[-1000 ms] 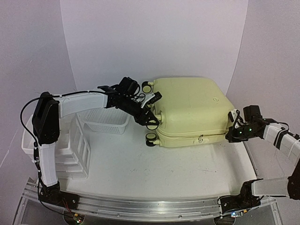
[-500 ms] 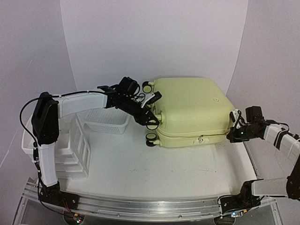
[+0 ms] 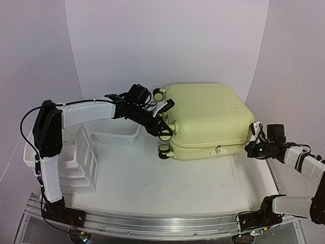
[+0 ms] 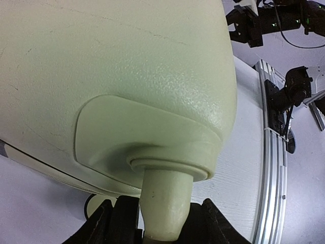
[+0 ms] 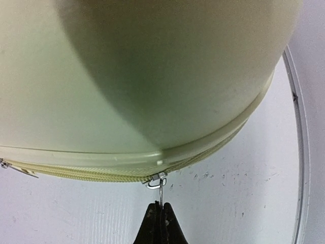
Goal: Open, take out, and arrange the luggage
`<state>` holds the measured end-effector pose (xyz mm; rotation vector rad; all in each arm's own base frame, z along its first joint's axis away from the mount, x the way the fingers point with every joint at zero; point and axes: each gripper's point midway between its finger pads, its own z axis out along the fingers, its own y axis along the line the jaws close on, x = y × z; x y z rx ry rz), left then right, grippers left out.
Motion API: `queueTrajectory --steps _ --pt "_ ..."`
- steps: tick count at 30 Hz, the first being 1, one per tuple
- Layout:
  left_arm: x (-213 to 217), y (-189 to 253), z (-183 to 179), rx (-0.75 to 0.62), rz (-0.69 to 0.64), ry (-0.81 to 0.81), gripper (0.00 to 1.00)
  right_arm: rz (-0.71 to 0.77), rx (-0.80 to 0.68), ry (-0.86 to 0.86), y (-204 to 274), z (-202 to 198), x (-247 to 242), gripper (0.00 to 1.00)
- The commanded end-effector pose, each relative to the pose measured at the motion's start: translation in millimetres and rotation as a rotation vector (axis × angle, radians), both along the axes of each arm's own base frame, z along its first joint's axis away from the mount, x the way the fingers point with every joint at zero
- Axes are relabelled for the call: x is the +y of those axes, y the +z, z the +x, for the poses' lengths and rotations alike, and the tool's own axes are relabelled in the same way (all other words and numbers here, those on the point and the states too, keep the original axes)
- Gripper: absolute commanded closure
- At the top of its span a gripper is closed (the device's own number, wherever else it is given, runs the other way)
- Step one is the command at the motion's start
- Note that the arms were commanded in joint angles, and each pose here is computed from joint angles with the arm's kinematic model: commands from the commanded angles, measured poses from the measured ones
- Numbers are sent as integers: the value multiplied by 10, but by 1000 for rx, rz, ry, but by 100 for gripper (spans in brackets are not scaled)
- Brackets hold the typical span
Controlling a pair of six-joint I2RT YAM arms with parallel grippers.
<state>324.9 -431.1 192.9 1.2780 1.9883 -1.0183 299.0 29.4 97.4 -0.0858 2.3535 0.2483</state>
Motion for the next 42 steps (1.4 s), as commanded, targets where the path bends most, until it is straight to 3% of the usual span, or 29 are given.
queueTrajectory --steps 1,4,14,17,22,26,32,42 --pt "564 121 633 -56 81 366 100 -243 -88 -32 -41 -13 -352 100" --pt "599 102 650 -57 82 379 100 -194 -164 -26 21 97 -390 100" --pt "917 -39 720 -76 156 513 100 -160 -185 -62 71 334 -790 100" --pt "991 -4 725 -97 158 533 100 -76 -214 -39 136 323 -820 100" --pt "925 58 663 -87 120 489 100 -71 -211 -13 70 378 -895 100" --pt "913 -13 601 -59 120 470 100 -7 -312 -73 239 635 -1182 100" --pt "912 -25 475 -22 101 443 100 -33 -426 36 477 994 -1226 100" --pt "853 -52 294 -19 90 331 99 -91 -484 158 350 1373 -1314 100"
